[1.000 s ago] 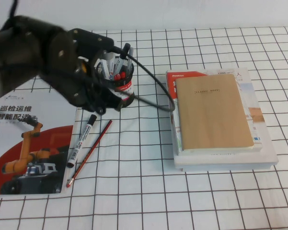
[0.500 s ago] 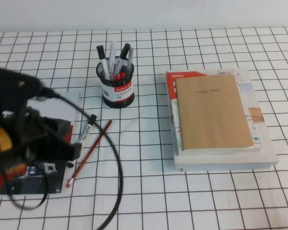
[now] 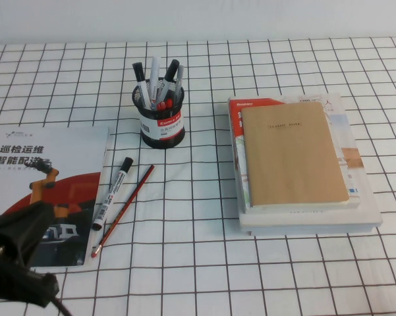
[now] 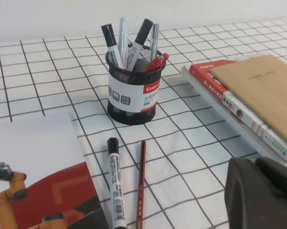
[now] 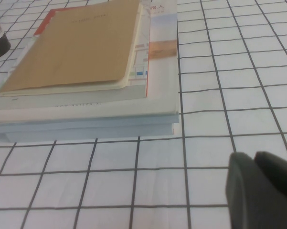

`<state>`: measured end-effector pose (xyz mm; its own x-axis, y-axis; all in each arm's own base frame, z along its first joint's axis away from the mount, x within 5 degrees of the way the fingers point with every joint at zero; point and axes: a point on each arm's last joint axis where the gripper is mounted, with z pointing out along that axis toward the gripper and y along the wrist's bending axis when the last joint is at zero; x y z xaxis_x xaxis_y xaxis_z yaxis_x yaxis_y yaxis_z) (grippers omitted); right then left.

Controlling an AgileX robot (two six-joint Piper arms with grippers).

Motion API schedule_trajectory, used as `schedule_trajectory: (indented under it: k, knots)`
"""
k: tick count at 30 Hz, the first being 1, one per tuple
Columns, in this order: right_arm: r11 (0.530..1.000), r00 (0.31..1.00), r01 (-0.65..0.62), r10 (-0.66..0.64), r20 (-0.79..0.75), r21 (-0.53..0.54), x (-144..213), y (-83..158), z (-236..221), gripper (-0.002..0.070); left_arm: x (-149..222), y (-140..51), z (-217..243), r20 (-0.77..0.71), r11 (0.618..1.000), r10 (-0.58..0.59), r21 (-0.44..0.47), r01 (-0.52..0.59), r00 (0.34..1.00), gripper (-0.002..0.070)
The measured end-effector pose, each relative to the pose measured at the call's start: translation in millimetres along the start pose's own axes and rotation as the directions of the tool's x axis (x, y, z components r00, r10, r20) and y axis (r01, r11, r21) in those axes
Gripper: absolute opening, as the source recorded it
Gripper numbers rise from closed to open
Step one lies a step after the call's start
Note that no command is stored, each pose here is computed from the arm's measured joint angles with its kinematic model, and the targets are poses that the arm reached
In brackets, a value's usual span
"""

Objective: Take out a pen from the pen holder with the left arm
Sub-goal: 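Take a marker out of the pen holder and lay it on the table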

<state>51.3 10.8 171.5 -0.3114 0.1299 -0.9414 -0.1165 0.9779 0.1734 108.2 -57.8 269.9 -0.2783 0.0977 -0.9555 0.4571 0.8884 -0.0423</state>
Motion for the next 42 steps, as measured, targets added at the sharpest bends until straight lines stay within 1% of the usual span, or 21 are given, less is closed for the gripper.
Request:
schedule_trajectory:
  k: [9, 13, 17, 19, 23, 27, 30, 32, 35, 42]
  knots:
    - [1.0, 1.0, 0.0, 0.0, 0.0, 0.0, 0.0, 0.0, 0.0, -0.0015, 5.5, 0.3, -4.4, 0.01, 1.0, 0.001, 0.0, -0.001, 1.0, -0.0003]
    - [1.0, 1.0, 0.0, 0.0, 0.0, 0.0, 0.0, 0.0, 0.0, -0.0015, 6.2, 0.2, -4.4, 0.04, 1.0, 0.005, 0.003, -0.005, 0.999, -0.0003]
    - [1.0, 1.0, 0.0, 0.0, 0.0, 0.0, 0.0, 0.0, 0.0, -0.0015, 12.7, 0.4, -7.0, 0.086, 0.999, 0.045, 0.003, -0.045, 0.995, -0.0003]
    - [1.0, 1.0, 0.0, 0.0, 0.0, 0.0, 0.0, 0.0, 0.0, -0.0015, 22.0, 4.6, -14.5, 0.148, 0.998, 0.054, -0.033, -0.05, 0.988, -0.0003]
    - [1.0, 1.0, 0.0, 0.0, 0.0, 0.0, 0.0, 0.0, 0.0, -0.0015, 37.3, 14.6, -26.0, 0.213, 0.99, 0.048, -0.141, -0.018, 0.976, -0.0003]
    - [1.0, 1.0, 0.0, 0.0, 0.0, 0.0, 0.0, 0.0, 0.0, -0.0015, 55.0, 21.6, -37.8, 0.276, 0.968, 0.053, -0.251, 0.019, 0.96, -0.0003]
    - [1.0, 1.0, 0.0, 0.0, 0.0, 0.0, 0.0, 0.0, 0.0, -0.0015, 65.2, 23.6, -44.7, 0.326, 0.951, 0.06, -0.306, 0.046, 0.943, -0.0003]
    - [1.0, 1.0, 0.0, 0.0, 0.0, 0.0, 0.0, 0.0, 0.0, -0.0015, 72.3, 23.5, -46.7, 0.349, 0.947, 0.06, -0.317, 0.057, 0.935, -0.0003]
    - [1.0, 1.0, 0.0, 0.0, 0.0, 0.0, 0.0, 0.0, 0.0, -0.0015, 79.7, 22.9, -47.5, 0.367, 0.947, 0.038, -0.309, 0.083, 0.929, -0.0004]
    - [1.0, 1.0, 0.0, 0.0, 0.0, 0.0, 0.0, 0.0, 0.0, -0.0015, 91.1, 22.7, -43.9, 0.265, 0.948, -0.026, -0.298, 0.108, 0.964, -0.0004]
